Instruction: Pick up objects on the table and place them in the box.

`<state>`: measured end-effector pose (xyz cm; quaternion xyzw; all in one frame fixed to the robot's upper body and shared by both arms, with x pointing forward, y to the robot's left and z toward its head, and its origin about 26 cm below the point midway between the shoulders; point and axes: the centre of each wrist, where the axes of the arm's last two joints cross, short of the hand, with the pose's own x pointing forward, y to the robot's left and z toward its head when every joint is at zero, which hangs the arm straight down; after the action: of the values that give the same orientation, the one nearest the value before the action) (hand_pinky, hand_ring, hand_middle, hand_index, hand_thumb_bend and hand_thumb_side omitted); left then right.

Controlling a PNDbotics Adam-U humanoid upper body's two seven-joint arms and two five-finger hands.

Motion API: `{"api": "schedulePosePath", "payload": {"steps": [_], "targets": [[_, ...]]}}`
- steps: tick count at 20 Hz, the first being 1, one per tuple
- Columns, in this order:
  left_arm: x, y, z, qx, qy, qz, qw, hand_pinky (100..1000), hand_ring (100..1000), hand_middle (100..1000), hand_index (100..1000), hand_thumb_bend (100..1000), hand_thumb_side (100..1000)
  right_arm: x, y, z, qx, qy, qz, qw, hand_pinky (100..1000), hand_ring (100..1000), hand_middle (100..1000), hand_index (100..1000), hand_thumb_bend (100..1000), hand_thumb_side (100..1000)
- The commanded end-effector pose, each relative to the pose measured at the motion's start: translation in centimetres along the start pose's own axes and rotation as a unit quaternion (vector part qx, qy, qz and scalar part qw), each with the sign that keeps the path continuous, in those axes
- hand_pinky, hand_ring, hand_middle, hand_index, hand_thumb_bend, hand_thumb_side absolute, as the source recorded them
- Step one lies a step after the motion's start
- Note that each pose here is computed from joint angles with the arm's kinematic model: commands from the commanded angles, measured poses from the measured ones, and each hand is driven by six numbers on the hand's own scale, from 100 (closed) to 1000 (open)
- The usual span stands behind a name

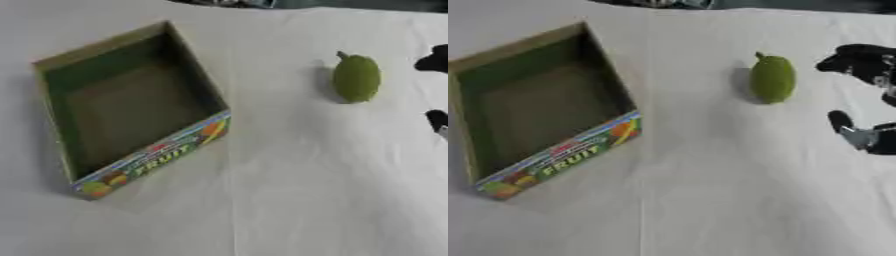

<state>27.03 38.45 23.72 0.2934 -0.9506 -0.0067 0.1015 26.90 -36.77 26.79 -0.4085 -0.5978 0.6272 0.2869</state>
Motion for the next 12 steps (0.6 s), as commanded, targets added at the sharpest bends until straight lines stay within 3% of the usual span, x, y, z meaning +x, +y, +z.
{"api": "schedulePosePath", "payload": {"steps": [1, 12], "targets": [[0.5, 0.1, -0.9, -0.007, -0.018, 0.004, 1.0, 630, 650, 567, 772, 100, 518, 0.2, -1.6, -0.4, 0.006, -0.01, 0.018, 1.0, 926, 1000, 895, 968, 100, 323], [0.5, -0.2, -0.9, -0.012, -0.015, 0.015, 1.0, 629, 649, 567, 773, 100, 534, -2.6, -2.8, -2.0, -0.011, 0.048, 0.03, 0.998, 948, 1000, 910, 994, 100, 315]]}}
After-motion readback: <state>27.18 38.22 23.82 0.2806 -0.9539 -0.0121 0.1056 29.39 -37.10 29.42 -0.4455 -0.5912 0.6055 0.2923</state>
